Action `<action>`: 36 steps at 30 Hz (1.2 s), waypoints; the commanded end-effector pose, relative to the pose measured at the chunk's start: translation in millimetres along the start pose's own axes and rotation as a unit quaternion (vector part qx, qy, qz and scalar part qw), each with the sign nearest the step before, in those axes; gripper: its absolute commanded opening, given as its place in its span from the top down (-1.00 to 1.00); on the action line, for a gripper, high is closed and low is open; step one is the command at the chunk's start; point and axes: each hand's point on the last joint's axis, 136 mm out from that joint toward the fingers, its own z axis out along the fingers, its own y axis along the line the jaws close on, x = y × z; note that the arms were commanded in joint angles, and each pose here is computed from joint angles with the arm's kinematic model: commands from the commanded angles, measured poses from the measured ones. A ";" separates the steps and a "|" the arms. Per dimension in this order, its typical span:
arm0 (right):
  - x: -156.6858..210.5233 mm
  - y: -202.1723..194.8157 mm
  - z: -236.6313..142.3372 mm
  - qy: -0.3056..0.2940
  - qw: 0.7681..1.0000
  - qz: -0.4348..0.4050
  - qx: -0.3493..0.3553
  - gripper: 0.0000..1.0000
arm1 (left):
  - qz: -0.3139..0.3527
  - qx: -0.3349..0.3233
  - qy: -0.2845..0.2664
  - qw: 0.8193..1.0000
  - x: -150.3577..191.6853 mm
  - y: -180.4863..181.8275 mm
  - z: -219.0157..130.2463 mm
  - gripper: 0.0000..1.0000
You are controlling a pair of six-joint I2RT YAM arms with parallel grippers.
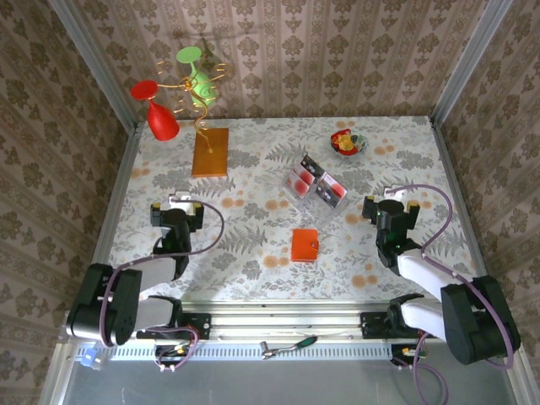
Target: Put the credit cards into the card holder
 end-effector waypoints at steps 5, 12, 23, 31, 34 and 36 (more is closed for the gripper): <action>-29.6 5.9 21.7 -0.069 0.995 0.053 -0.048 -1.00 | -0.046 0.024 -0.059 0.997 -27.6 7.8 27.5 -1.00; -9.0 33.9 44.3 -0.072 0.990 0.029 -0.121 -1.00 | -0.036 0.045 -0.055 0.997 -16.0 -5.6 43.0 -1.00; -6.7 54.6 53.3 -0.015 0.984 0.004 -0.180 -1.00 | -0.078 0.038 -0.006 0.996 -8.0 11.8 60.5 -1.00; -6.0 54.8 53.4 -0.013 0.984 0.004 -0.180 -1.00 | -0.058 0.017 -0.023 0.998 -11.2 8.3 53.6 -1.00; -6.5 54.6 53.5 -0.014 0.984 0.003 -0.179 -1.00 | -0.061 0.017 -0.019 0.998 -10.6 9.1 55.2 -1.00; -6.2 54.9 53.7 -0.013 0.984 0.002 -0.179 -1.00 | -0.061 0.017 -0.018 0.998 -10.0 9.0 55.1 -1.00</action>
